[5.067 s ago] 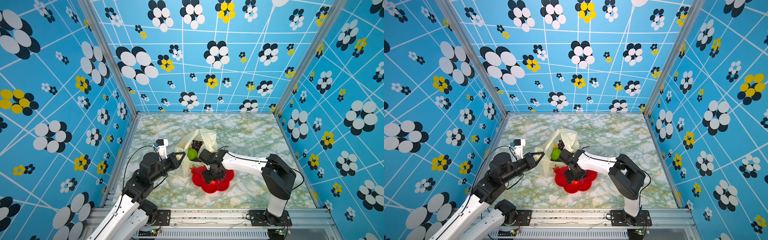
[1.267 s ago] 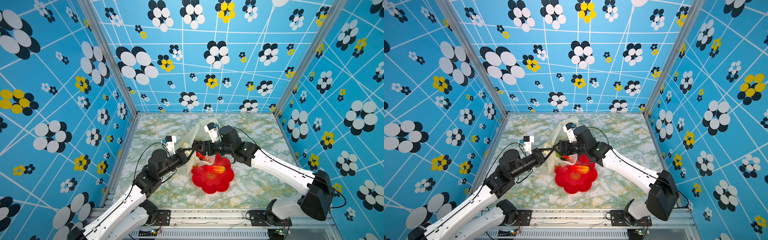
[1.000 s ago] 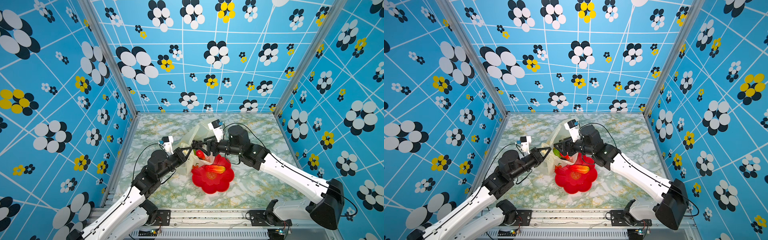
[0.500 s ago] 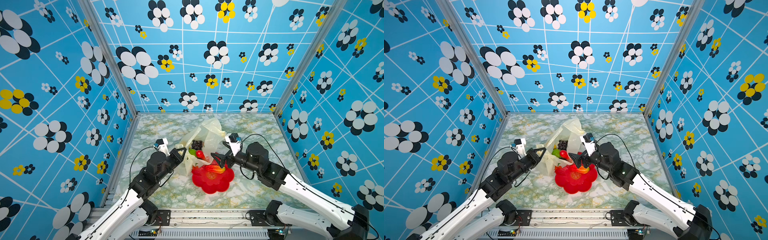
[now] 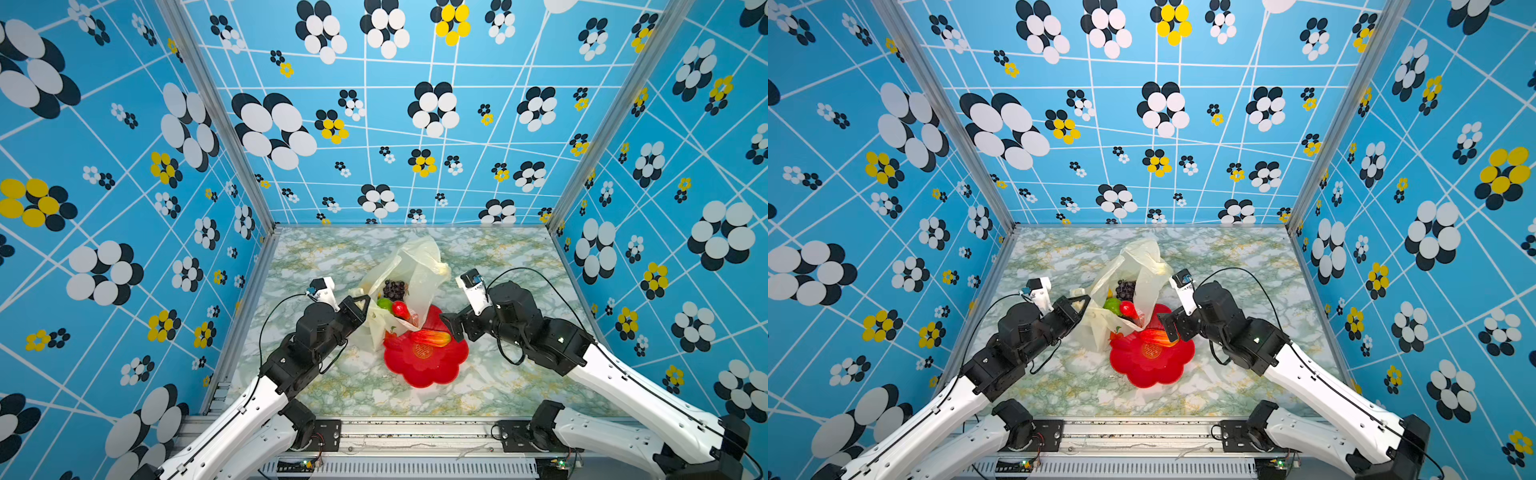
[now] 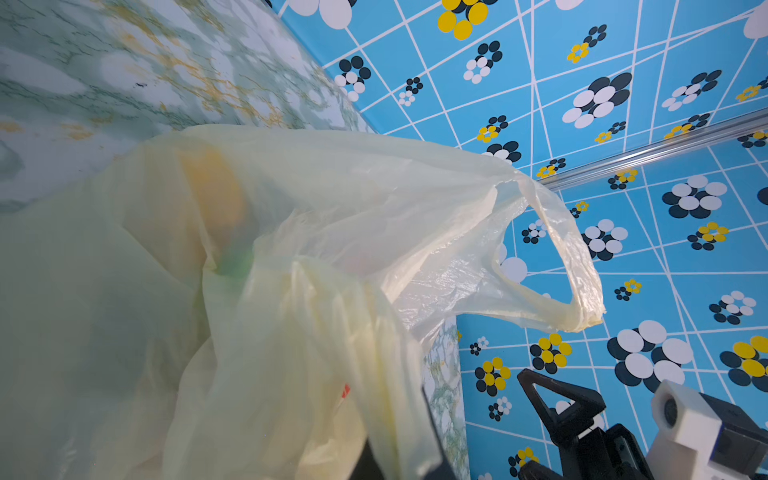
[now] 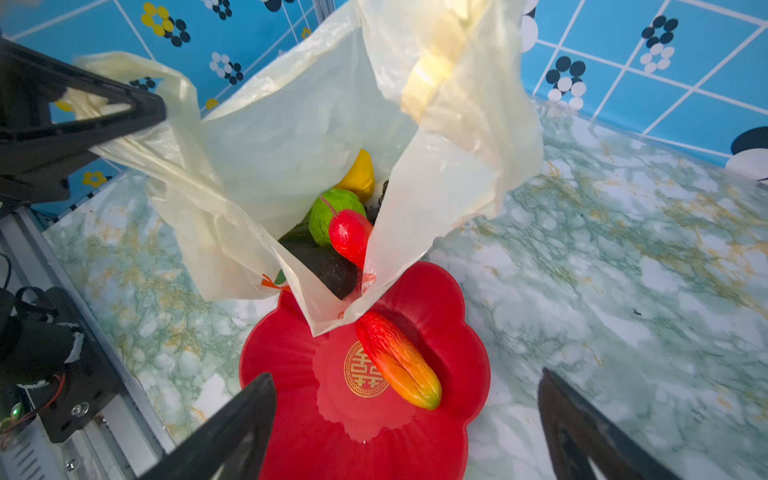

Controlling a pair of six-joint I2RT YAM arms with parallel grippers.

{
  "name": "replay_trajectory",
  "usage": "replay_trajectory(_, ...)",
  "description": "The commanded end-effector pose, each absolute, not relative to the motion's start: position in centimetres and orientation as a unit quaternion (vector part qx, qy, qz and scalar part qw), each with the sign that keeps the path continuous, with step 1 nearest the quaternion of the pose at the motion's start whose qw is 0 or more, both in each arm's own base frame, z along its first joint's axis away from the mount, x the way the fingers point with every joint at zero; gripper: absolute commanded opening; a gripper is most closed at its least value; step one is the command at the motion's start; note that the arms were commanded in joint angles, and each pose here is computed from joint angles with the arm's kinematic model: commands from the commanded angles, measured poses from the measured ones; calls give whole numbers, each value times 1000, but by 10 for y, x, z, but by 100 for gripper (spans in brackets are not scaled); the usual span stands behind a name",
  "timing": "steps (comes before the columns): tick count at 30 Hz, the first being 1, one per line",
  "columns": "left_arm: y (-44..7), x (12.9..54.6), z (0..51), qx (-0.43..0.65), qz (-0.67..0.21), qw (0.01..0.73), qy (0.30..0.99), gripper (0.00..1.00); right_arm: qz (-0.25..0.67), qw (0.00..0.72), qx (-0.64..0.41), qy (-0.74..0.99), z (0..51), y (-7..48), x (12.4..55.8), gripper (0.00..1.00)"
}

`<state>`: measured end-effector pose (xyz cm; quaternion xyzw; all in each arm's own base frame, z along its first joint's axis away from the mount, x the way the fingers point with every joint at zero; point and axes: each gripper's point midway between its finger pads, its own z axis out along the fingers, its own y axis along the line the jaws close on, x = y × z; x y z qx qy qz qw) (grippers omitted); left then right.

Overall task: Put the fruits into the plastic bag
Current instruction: 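Withdraw the right gripper up out of the bag, then lower the right gripper onto the long red-yellow mango on the plate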

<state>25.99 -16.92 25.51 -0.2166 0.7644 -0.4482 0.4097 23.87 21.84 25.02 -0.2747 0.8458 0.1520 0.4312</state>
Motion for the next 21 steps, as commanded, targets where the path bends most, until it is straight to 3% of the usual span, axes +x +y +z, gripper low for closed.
replay_trajectory(1, -158, 260, 256, -208, -426, 434, 766, 0, 110, 369, -278, 880, 229, 204, 233, 99)
replay_trajectory(14, -141, 261, 257, -188, -413, 442, 774, 0, 84, 240, -285, 924, 180, 223, 241, 95)
replay_trajectory(21, -141, 260, 261, -184, -418, 444, 771, 0, 75, 203, -312, 925, 160, 236, 248, 90)
